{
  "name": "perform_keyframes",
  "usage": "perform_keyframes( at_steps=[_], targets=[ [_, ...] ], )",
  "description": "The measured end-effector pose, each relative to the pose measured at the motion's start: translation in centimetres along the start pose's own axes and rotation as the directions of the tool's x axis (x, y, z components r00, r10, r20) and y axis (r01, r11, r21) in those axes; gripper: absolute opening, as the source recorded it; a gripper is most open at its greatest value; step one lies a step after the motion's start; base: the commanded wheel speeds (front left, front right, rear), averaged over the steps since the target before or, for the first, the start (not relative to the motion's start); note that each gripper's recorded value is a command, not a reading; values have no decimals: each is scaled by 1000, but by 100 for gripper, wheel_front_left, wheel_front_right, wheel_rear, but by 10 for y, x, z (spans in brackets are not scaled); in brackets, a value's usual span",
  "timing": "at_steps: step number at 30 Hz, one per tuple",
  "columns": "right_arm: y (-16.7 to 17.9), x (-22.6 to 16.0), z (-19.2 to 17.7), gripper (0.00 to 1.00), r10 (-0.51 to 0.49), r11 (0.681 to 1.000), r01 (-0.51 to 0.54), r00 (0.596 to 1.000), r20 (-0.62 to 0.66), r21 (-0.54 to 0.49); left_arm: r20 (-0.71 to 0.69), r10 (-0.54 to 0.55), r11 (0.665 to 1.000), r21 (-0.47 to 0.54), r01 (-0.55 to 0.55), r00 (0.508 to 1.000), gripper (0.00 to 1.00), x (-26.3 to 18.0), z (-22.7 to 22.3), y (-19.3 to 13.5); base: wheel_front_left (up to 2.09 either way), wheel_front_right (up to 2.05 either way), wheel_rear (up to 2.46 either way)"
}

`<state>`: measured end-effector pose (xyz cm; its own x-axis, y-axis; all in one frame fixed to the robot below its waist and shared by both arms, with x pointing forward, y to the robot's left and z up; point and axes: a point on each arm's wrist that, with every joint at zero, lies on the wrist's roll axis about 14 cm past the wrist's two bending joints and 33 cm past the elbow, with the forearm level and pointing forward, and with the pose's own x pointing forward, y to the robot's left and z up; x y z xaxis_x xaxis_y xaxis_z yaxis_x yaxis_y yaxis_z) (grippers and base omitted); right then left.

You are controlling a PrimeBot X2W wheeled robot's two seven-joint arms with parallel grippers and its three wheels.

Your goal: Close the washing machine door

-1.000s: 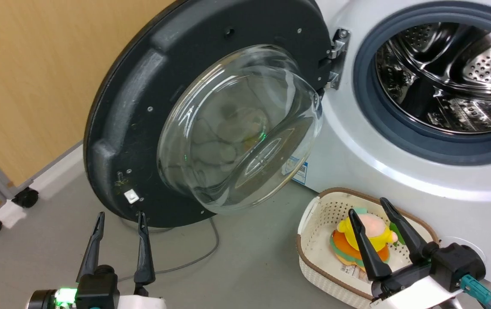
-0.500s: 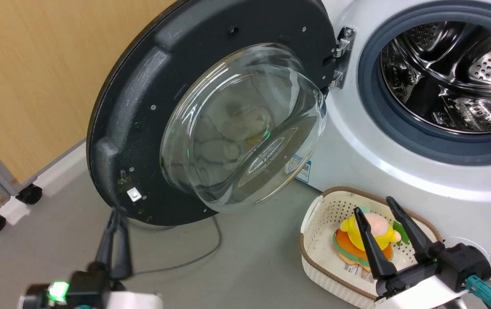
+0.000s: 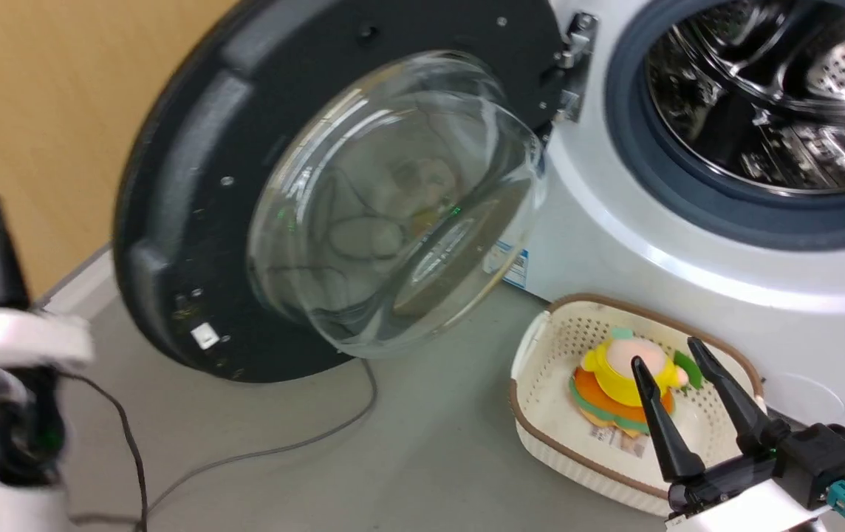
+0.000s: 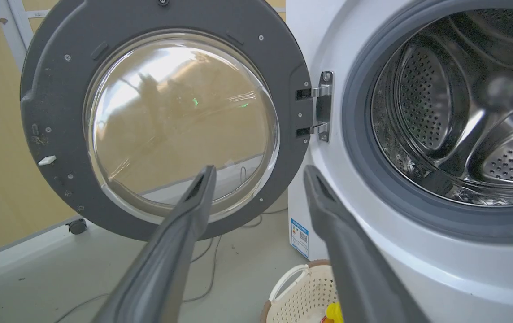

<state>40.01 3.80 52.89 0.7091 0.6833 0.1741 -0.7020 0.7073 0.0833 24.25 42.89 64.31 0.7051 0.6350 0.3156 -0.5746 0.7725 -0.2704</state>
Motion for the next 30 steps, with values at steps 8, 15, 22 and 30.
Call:
perform_keyframes(
  at_steps=[8,15,22,30],
  targets=[
    [-21,-12,-9,100,-55,999,55,998,-25,-3,-283,98,890,-404,-211,954,0,39,-50,28,0,0,0],
    [-32,-17,-13,100,-81,997,81,996,-36,-7,-534,-30,723,-595,-350,845,0,36,-105,12,0,0,0],
    [-37,-20,-7,100,-99,995,99,995,-23,-18,-585,-187,657,-672,-342,789,0,28,-114,-4,0,0,0],
    [-40,-26,8,100,-133,990,134,991,8,-33,-605,-368,625,-723,-293,706,0,-3,-116,-28,0,0,0]
  ],
)
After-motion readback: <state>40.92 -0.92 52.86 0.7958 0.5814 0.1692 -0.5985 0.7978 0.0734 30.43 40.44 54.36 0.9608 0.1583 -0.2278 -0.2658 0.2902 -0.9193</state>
